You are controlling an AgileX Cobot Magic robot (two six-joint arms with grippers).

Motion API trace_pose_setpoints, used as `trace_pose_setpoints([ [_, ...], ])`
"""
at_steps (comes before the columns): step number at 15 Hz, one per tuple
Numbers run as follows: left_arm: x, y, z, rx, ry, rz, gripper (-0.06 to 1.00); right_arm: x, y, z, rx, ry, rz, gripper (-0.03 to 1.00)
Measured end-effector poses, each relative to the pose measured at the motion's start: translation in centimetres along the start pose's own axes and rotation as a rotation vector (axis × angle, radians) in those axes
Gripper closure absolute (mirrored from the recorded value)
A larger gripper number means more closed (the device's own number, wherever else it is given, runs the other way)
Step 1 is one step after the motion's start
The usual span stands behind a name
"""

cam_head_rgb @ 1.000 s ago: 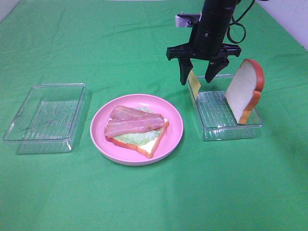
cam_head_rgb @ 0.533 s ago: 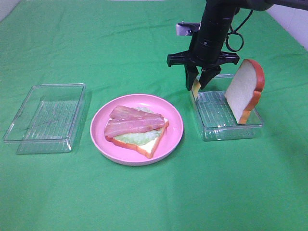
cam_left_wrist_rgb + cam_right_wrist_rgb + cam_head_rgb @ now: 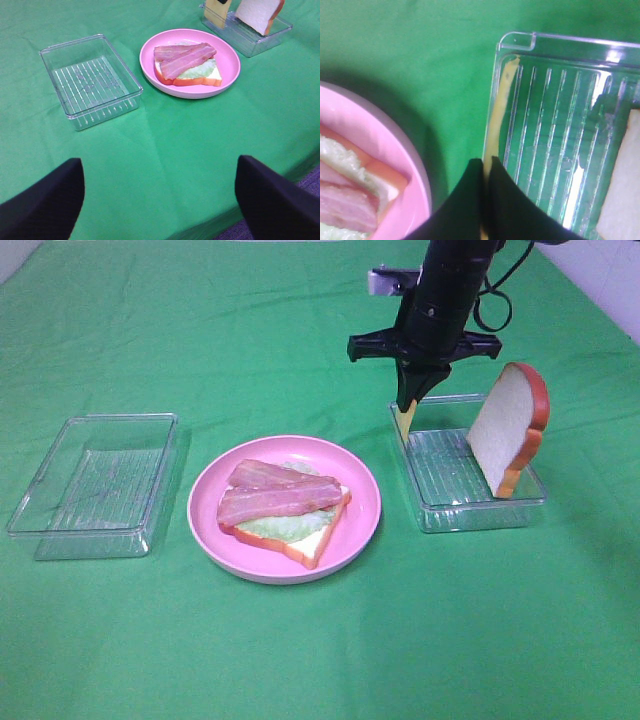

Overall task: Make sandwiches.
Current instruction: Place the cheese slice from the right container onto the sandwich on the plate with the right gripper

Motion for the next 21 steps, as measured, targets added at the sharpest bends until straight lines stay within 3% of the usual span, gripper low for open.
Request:
trace_pose_setpoints([
  [2, 0.0, 0.0, 0.0, 0.0, 0.0, 0.0, 0.17, 0.2, 1.2, -2.3, -0.072, -0.027, -0.043, 0.97],
  [6, 0.0, 0.0, 0.0, 0.0, 0.0, 0.0, 0.17, 1.0, 5.3, -4.4, -0.367, -0.018, -0.134, 0.97],
  [7, 0.0, 0.0, 0.0, 0.0, 0.0, 0.0, 0.17, 1.1, 5.8, -4.5, -0.402, -0.018, -0.143, 0.97],
  [8, 0.0, 0.0, 0.0, 0.0, 0.0, 0.0, 0.17, 1.6, 7.9, -5.0, -0.491, -0.016, -0.198, 0.97],
  [9, 0.0, 0.0, 0.0, 0.0, 0.0, 0.0, 0.17, 2.1, 9.1, -4.8, -0.512, -0.006, -0.226, 0.97],
  [12, 0.0, 0.0, 0.0, 0.0, 0.0, 0.0, 0.17, 4.0, 13.3, -3.8, -0.534, 0.045, -0.308, 0.97],
  [16, 0.0, 0.0, 0.0, 0.0, 0.0, 0.0, 0.17, 6.2, 16.7, -0.9, -0.532, 0.129, -0.368, 0.97],
  [19, 0.0, 0.0, 0.0, 0.0, 0.0, 0.0, 0.17, 6.4, 16.1, 1.9, -0.442, 0.184, -0.33, 0.97],
  [21, 0.0, 0.0, 0.0, 0.0, 0.0, 0.0, 0.17, 6.0, 14.0, 3.6, -0.279, 0.196, -0.277, 0.97],
])
Point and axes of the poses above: a point on each arm's last joint axis where the gripper is mounted, z pointing out along that axis toward the gripper, y along the wrist's bending axis when the last joint is at zero, x = y × z, the point moved 5 cm from there along z, pointing out along that axis toward the gripper, and after that the axes turned 2 degrees about z, right-handed, at the moved point
